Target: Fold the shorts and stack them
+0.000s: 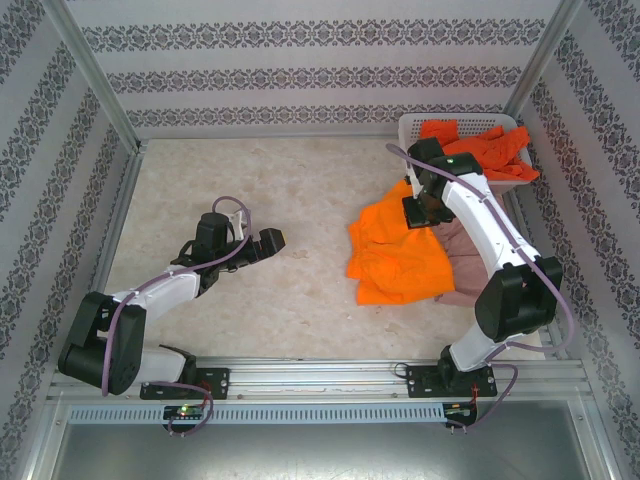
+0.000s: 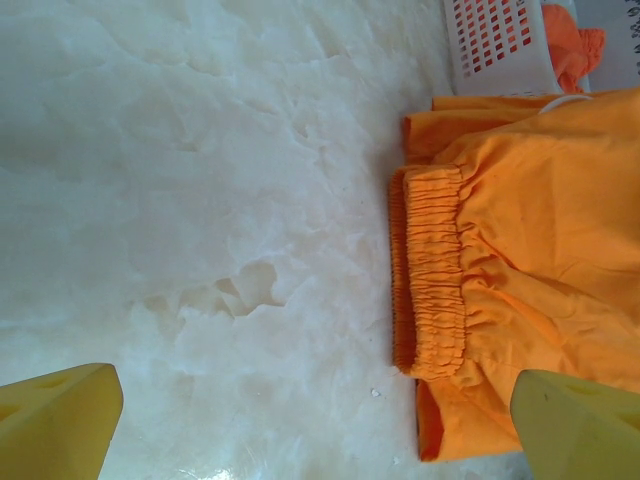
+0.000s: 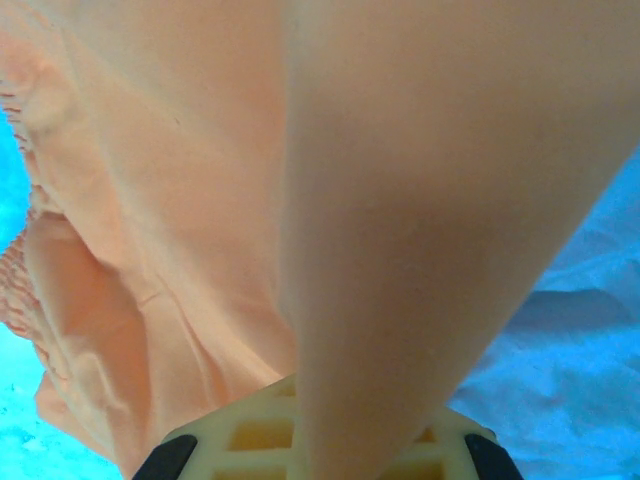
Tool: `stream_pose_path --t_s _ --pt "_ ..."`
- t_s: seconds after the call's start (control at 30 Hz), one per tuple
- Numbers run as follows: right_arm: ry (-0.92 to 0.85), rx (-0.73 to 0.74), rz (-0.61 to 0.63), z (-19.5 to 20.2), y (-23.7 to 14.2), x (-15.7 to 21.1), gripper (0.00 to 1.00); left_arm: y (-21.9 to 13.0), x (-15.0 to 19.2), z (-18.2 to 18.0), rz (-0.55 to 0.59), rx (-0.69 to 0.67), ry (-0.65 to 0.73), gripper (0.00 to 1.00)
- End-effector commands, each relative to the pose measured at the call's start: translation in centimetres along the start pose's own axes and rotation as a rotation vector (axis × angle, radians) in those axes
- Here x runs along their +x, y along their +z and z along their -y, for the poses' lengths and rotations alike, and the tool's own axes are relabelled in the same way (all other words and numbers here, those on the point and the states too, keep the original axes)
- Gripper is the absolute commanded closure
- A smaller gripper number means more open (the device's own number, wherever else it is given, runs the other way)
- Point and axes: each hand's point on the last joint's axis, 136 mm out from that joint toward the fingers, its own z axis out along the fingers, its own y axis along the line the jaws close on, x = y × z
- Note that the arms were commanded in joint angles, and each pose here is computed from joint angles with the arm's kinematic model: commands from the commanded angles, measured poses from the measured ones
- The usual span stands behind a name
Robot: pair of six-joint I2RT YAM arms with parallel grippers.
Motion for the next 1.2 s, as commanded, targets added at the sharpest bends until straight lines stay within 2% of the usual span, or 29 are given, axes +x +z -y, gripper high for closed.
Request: stream_pose_path --t_s 0.0,0.73,0.97,1.17 --pt "-0.018 0.094 -0.038 2.4 -1.7 0.8 1.0 -0.3 -0.5 0.4 0.026 0.01 0.021 0.0" --pt "0.084 0.097 0.06 5.7 -9.5 -1.8 1.0 -0.1 -0.6 0.0 0.024 0.006 0.018 0.0" --pt "0.131 0.082 0.08 6.8 -10.5 -1.3 1.0 -0.2 -0.6 -0.1 0.021 0.004 0.016 0.0" --pt "0.193 0.142 0.035 10.1 -9.0 -0.3 1.0 -0.3 -0.6 -0.3 0.021 -0.001 0.017 0.0"
